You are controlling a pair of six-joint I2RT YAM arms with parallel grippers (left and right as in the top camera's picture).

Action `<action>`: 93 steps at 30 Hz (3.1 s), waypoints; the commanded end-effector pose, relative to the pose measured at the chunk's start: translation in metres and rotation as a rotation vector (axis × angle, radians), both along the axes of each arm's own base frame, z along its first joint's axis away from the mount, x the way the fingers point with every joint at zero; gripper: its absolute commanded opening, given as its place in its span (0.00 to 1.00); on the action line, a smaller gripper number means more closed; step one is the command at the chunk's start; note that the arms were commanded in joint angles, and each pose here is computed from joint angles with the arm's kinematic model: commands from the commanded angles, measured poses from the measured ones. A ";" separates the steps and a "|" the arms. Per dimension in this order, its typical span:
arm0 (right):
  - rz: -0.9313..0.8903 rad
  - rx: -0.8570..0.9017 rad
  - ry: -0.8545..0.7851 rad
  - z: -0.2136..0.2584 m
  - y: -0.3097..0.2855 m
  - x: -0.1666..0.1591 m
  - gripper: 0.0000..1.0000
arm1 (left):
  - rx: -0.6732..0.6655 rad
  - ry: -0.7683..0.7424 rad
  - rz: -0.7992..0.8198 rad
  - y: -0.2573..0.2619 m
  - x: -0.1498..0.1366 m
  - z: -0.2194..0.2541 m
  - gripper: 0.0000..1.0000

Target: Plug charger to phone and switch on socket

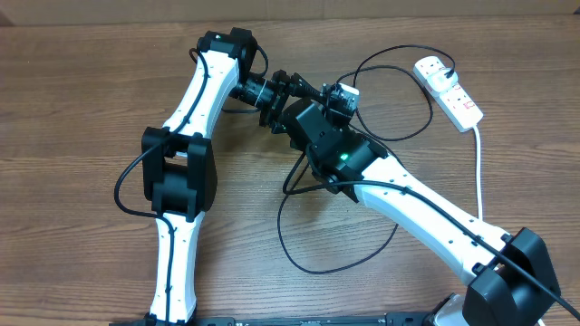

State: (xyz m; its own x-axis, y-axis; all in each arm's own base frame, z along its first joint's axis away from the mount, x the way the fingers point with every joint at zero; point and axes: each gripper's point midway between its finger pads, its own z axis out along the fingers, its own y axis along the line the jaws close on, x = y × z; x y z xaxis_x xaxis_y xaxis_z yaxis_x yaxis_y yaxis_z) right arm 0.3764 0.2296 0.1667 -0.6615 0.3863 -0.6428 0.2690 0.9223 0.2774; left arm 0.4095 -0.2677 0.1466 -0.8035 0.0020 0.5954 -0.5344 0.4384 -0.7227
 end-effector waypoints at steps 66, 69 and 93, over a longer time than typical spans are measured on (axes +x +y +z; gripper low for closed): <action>-0.807 1.089 0.256 0.051 0.014 0.013 0.09 | -0.041 0.221 0.174 0.014 0.032 0.022 0.41; -0.805 1.103 0.266 0.052 0.017 0.013 0.09 | -0.041 0.221 0.174 0.014 0.032 0.022 0.40; -0.750 1.154 0.312 0.059 0.031 0.013 0.08 | -0.039 0.220 0.174 0.014 0.032 0.021 0.04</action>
State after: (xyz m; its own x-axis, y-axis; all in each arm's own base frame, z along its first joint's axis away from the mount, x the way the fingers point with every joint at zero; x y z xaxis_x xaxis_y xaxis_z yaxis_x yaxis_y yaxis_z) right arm 0.3977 0.2498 0.1956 -0.1402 0.9454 0.2943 0.7818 -0.0767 0.6188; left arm 0.4398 -0.2504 0.1550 -0.6343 -0.1286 0.7623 -0.7537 0.3226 -0.5726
